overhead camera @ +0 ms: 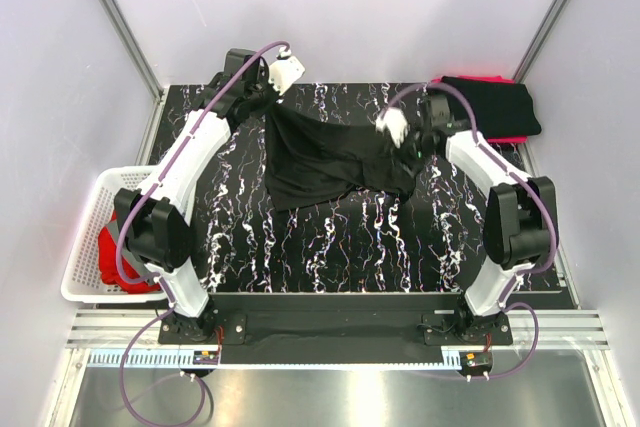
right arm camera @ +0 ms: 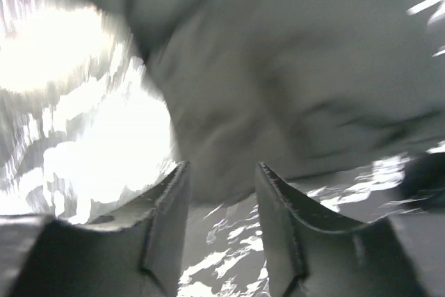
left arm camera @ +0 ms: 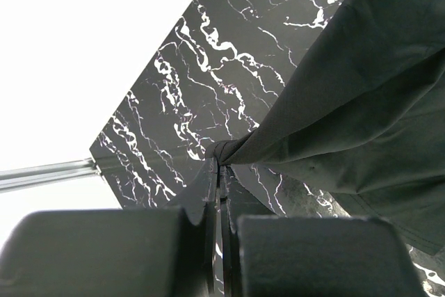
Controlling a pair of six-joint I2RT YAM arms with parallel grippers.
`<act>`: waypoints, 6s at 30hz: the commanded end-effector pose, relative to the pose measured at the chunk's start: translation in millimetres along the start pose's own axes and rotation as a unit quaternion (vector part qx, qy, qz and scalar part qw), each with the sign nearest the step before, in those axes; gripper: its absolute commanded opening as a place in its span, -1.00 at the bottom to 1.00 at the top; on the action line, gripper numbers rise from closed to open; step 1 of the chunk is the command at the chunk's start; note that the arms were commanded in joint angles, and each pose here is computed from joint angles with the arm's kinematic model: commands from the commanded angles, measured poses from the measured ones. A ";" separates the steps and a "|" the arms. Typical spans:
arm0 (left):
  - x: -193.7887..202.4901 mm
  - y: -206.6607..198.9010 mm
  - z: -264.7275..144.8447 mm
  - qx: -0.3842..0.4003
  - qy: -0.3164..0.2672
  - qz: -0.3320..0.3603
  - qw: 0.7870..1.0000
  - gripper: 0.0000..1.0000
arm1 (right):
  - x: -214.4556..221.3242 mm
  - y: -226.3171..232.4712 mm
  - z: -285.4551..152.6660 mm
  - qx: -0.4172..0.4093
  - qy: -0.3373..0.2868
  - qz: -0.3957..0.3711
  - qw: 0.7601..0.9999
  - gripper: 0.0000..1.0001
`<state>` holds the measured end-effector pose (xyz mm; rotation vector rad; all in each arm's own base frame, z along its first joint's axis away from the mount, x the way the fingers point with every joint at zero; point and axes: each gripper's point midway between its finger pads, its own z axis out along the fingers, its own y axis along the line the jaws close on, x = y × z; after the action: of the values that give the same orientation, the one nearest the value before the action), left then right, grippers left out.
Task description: Fold and stack the t-shirts
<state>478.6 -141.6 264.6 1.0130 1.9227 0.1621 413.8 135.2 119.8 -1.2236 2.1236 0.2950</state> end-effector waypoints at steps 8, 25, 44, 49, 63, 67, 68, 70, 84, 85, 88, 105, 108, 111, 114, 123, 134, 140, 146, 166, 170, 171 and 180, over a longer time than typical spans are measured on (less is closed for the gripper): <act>-10.8 9.0 0.4 -0.025 -0.015 0.006 1.000 -1.00 | 67.7 14.4 18.8 -0.011 0.090 -0.068 0.994 -0.20; -14.8 3.6 5.4 -0.020 -0.016 0.010 1.000 -1.00 | 49.0 -10.1 15.7 0.004 0.061 -0.038 0.997 -0.25; -14.8 1.4 13.3 -0.017 -0.012 0.010 1.000 -1.00 | 81.8 0.7 30.2 -0.025 0.111 -0.034 0.993 -0.14; -16.8 1.4 14.6 -0.017 -0.014 0.010 1.000 -1.00 | 82.7 3.7 27.8 -0.027 0.111 -0.033 0.993 -0.13; -20.4 -0.8 17.2 -0.018 -0.015 0.015 1.000 -1.00 | 102.9 12.7 35.8 -0.048 0.141 -0.026 0.989 -0.07; -19.2 -1.7 18.0 -0.018 -0.012 0.014 1.000 -1.00 | 108.6 -0.5 46.0 -0.022 0.154 -0.016 0.988 -0.12; -20.8 -2.4 17.4 -0.017 -0.014 0.016 1.000 -1.00 | 111.0 -2.5 49.7 -0.019 0.157 -0.014 0.987 -0.14; -21.6 -3.5 18.1 -0.017 -0.014 0.017 1.000 -1.00 | 110.3 -8.0 53.1 -0.011 0.158 -0.012 0.987 -0.22; -23.0 -7.6 22.5 -0.013 -0.014 0.019 1.000 -1.00 | 69.0 -26.0 30.6 0.031 0.114 0.001 0.993 -0.56; -24.9 -7.3 22.5 -0.013 -0.016 0.019 1.000 -1.00 | 69.5 -26.6 30.2 0.031 0.115 0.003 0.993 -0.53; -28.6 -8.2 23.3 -0.013 -0.019 0.020 1.000 -0.99 | 69.5 -27.8 31.1 0.033 0.117 0.009 0.992 -0.39; -29.6 -10.7 25.1 -0.009 -0.021 0.017 1.000 -0.99 | 46.8 -39.0 27.0 0.047 0.093 0.025 0.994 -0.44; -30.6 -11.6 25.9 -0.007 -0.022 0.019 1.000 -0.99 | 47.6 -40.6 29.8 0.047 0.095 0.026 0.994 -0.46; -31.6 -11.7 26.0 -0.008 -0.023 0.018 1.000 -0.99 | 46.3 -42.4 32.0 0.048 0.095 0.026 0.994 -0.62; -30.7 -12.4 26.9 -0.007 -0.022 0.018 1.000 -0.99 | 42.3 -43.6 31.4 0.049 0.091 0.027 0.994 -0.43; -30.7 -13.6 28.7 -0.005 -0.022 0.017 1.000 -0.99 | 38.0 -43.9 33.7 0.049 0.088 0.027 0.995 -0.35; -30.2 -14.7 30.0 -0.003 -0.022 0.016 1.000 -0.99 | 26.9 -43.8 41.0 0.046 0.080 0.029 0.995 -0.82; -32.5 -15.1 29.6 -0.003 -0.024 0.016 1.000 -0.99 | -0.2 -42.9 29.4 0.047 0.045 0.017 0.998 -1.00; -35.7 -10.8 25.7 -0.008 -0.028 0.019 0.999 -0.99 | -44.7 -48.9 -3.3 0.072 -0.008 0.030 0.997 -0.96; -123.1 102.8 -122.6 -0.220 -0.143 0.014 0.965 -1.00 | -208.5 -124.7 -260.2 0.196 -0.322 0.089 0.922 -1.00; -130.8 130.2 -174.6 -0.295 -0.166 0.008 0.941 -1.00 | -224.3 -121.1 -334.4 0.269 -0.364 0.081 0.888 -1.00; -133.6 135.7 -193.3 -0.312 -0.177 0.008 0.933 -1.00 | -226.6 -117.5 -345.3 0.277 -0.373 0.087 0.881 -1.00; -151.8 117.0 -312.9 -0.336 -0.281 0.036 0.898 -1.00 | -248.4 -30.8 -464.6 0.317 -0.465 0.036 0.826 -1.00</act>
<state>377.8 -91.9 564.2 0.6091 1.2743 0.4772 372.3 63.6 583.5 -0.4679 1.3731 0.1772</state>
